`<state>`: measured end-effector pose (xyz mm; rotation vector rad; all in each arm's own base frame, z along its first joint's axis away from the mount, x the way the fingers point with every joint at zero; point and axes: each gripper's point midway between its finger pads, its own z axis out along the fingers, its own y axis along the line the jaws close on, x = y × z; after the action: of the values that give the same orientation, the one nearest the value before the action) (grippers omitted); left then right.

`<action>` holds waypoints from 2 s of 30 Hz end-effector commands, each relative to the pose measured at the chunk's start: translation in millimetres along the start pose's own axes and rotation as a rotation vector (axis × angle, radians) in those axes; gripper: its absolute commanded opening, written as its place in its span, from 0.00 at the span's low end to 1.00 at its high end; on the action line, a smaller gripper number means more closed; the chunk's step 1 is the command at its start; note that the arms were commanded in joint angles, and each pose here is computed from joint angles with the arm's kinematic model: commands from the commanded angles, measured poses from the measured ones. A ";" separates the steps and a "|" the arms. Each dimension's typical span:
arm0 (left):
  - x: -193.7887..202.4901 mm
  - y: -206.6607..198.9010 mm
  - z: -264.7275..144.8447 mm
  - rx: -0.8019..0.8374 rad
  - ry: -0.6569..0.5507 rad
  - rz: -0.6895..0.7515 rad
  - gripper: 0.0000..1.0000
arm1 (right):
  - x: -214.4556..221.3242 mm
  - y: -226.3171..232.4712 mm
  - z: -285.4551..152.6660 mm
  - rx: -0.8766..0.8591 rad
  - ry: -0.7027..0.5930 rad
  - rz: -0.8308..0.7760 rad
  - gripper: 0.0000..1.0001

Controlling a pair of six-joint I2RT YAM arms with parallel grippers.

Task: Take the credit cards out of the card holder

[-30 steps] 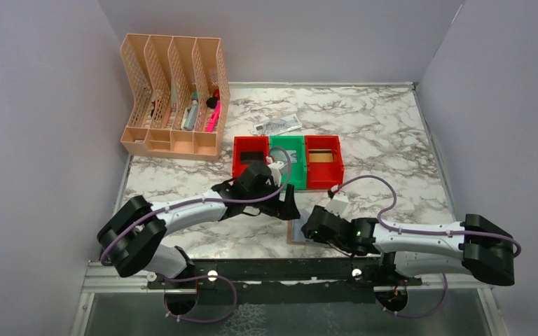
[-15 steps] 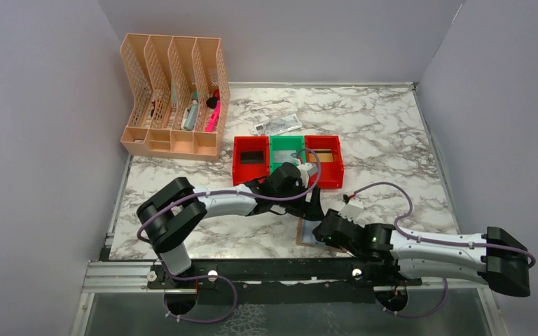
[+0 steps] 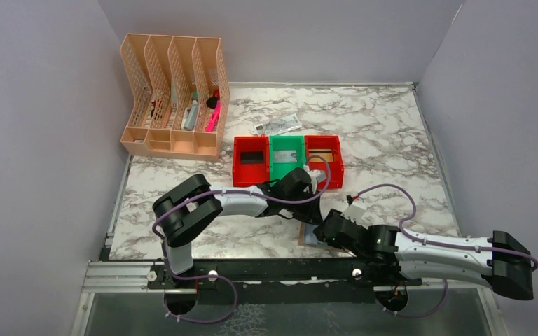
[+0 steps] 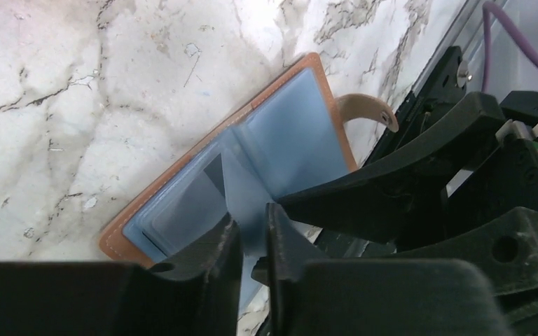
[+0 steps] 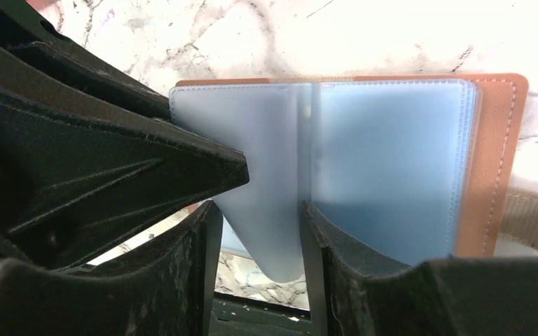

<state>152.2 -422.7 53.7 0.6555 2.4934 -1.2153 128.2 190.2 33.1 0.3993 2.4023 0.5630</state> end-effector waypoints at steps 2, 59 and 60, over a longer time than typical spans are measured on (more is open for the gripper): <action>-6.1 5.0 -7.3 -0.064 -0.021 0.045 0.13 | -10.3 7.1 -0.7 -0.030 -0.045 -0.049 0.57; -32.7 50.5 -79.7 -0.311 -0.227 -0.058 0.59 | -30.3 93.8 -14.7 -0.393 0.076 -0.162 0.31; -33.1 53.5 -83.8 -0.324 -0.235 -0.063 0.59 | -26.3 97.2 -14.8 -0.413 0.093 -0.180 0.31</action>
<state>184.8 -356.3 71.0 0.4247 2.5017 -0.9177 163.5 234.6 97.7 0.1391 2.2982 0.8556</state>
